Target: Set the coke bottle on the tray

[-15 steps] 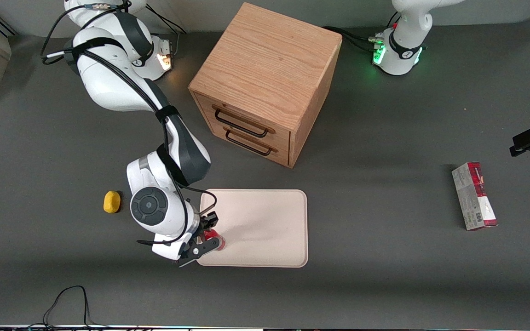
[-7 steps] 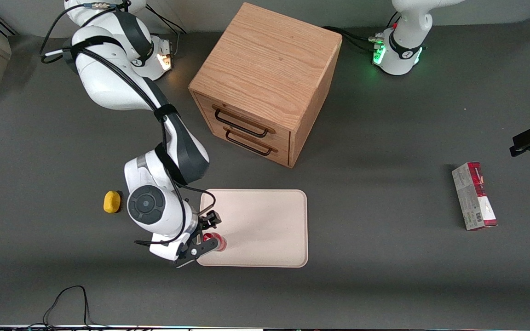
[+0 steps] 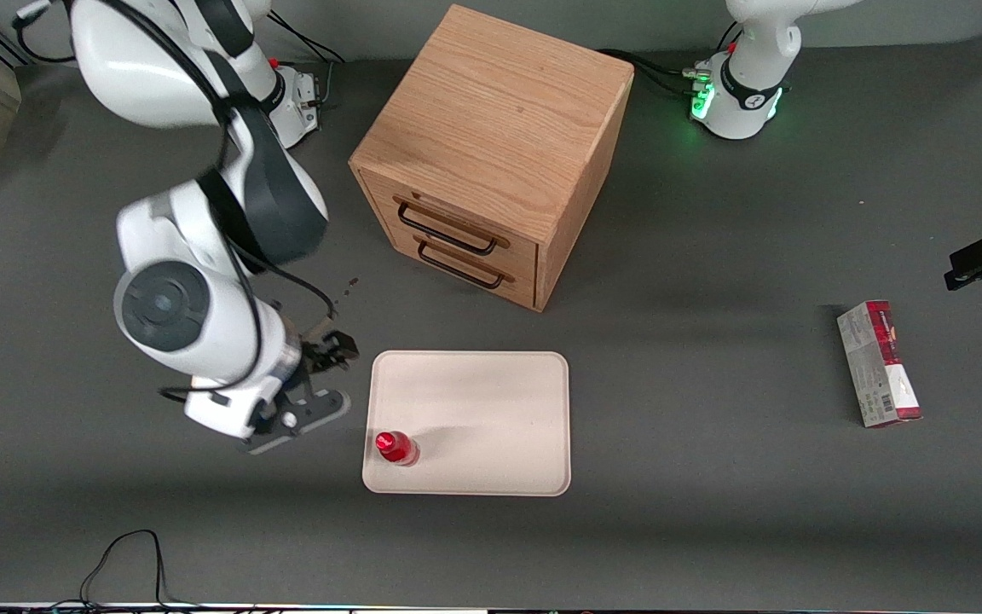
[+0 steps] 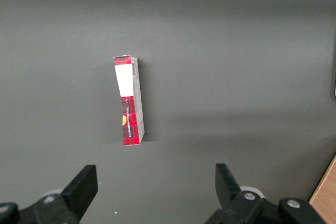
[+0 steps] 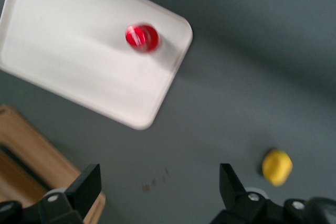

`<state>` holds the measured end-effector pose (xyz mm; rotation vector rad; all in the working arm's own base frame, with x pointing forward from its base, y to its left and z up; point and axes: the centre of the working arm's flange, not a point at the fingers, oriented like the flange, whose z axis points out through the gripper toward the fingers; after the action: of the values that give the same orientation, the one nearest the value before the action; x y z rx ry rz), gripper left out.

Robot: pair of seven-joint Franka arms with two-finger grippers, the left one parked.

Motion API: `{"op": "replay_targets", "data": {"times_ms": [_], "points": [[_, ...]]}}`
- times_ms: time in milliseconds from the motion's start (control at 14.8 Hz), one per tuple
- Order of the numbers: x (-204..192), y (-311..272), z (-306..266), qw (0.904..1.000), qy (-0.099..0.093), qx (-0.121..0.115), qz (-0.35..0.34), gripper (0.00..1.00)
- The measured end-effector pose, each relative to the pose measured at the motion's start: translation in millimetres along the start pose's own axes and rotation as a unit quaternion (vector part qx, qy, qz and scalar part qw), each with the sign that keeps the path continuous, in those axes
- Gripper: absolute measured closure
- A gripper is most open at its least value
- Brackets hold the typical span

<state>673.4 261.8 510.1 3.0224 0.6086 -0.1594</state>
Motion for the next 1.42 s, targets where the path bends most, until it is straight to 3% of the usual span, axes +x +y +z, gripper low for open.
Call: {"op": "replay_targets", "data": {"times_ms": [203,407,542,814,1085,1424], "points": [[-44,21,-52,0.9994,-0.025,-0.011,0.022,0.0],[-78,56,-80,0.9976,-0.035,-0.018,0.056,0.0],[-103,88,-89,0.9964,-0.026,-0.006,0.08,0.0],[-169,148,-90,0.9912,0.012,0.014,0.131,0.0],[-216,178,-80,0.986,0.01,0.022,0.165,0.0],[-229,207,-76,0.9806,0.013,0.024,0.194,0.0]]}}
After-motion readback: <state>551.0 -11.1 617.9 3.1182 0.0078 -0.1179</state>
